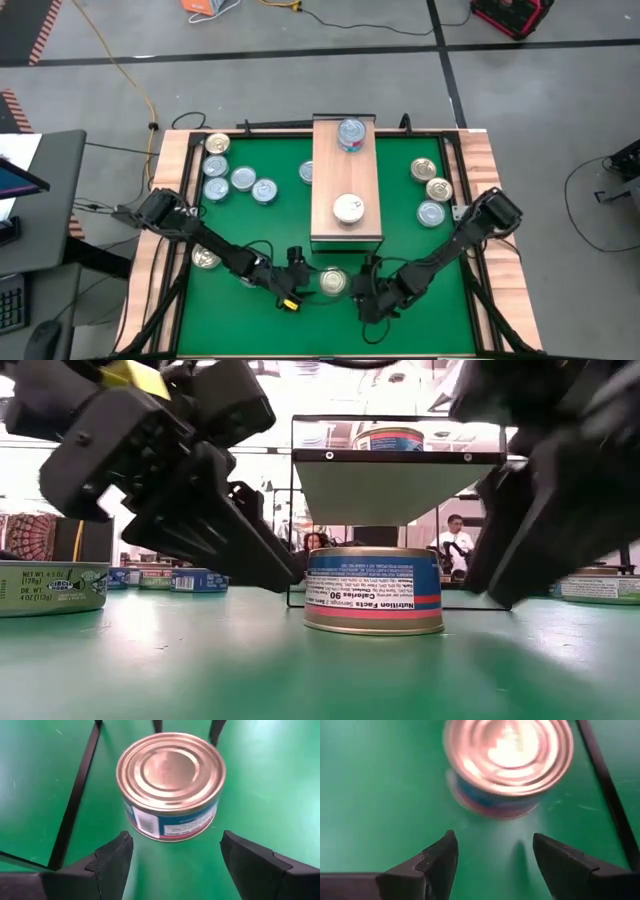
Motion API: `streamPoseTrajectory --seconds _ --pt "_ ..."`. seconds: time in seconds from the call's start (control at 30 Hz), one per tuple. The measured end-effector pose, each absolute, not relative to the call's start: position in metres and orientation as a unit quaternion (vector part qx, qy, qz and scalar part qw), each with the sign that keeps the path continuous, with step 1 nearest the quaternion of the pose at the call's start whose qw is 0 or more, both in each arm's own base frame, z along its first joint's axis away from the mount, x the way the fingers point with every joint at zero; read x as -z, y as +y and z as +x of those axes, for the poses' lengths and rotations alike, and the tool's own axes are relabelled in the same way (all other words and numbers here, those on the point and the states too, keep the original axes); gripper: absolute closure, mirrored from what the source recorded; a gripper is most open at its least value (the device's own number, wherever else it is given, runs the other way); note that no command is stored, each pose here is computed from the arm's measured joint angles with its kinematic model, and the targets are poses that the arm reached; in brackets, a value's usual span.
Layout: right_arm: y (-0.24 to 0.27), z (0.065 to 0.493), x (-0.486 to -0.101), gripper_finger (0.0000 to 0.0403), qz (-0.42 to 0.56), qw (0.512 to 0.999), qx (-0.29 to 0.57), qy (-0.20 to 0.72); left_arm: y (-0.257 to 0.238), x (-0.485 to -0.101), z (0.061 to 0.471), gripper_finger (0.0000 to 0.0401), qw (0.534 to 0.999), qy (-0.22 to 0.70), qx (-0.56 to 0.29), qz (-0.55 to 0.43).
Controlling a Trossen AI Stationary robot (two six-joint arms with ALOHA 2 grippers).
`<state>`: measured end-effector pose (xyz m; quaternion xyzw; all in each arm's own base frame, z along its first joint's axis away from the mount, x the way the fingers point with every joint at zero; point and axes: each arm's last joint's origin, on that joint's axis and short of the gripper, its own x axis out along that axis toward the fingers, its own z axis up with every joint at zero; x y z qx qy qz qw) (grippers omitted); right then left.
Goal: Stack canned seafood by type on shelf
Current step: Stack the blue tuna can on top of the blue tuna can on the shelf
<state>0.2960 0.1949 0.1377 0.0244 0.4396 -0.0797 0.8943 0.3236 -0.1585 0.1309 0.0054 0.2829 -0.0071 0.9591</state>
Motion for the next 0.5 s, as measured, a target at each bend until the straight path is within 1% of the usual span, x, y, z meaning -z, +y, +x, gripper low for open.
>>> streamPoseTrajectory --seconds 0.13,0.23,0.37,0.5 --pt "0.185 0.309 -0.121 0.0118 0.029 0.891 0.095 0.443 -0.152 -0.131 0.327 0.0113 0.958 0.287 0.016 -0.019" --pt "0.181 0.319 -0.117 0.0118 0.038 0.899 0.088 0.428 -0.15 -0.13 0.328 0.0112 0.957 0.29 0.012 -0.025" --pt "0.178 0.328 -0.119 0.0115 0.043 0.911 0.072 0.403 -0.15 -0.13 0.328 0.0105 0.956 0.292 0.015 -0.022" --pt "0.179 0.333 -0.121 0.0111 0.025 0.923 0.049 0.381 -0.151 -0.13 0.327 0.01 0.955 0.296 0.029 -0.015"
